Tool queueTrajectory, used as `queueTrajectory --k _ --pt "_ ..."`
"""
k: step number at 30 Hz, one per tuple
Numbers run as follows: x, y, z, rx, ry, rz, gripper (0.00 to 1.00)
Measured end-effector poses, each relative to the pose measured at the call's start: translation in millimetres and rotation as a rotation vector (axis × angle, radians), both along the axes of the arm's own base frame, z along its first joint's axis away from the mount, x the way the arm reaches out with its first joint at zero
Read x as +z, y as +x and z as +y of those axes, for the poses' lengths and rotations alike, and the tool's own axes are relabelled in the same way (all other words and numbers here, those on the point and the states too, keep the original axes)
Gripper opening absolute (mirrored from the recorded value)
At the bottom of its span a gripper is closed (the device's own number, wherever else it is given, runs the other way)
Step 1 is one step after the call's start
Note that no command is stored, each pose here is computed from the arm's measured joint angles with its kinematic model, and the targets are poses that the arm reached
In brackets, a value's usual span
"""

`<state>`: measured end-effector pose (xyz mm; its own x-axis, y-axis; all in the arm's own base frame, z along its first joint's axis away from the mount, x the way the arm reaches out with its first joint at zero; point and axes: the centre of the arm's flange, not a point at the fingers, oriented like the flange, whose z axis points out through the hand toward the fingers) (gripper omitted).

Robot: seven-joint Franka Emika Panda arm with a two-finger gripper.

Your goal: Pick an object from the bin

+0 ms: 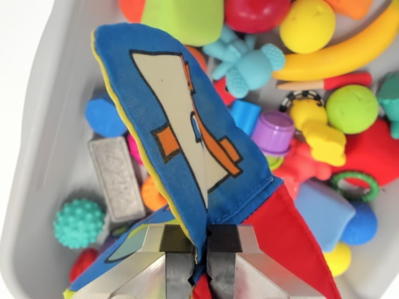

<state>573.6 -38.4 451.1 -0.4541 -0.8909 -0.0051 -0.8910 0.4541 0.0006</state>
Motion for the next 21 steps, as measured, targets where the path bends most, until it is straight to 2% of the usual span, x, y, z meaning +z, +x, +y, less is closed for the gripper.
queueTrajectory --k 10,21 --pt "26.2 0.2 0.0 0.0 0.0005 -0.0004 0.0" --pt "41.5 0.3 0.0 0.0 0.0008 0.0011 0.0"
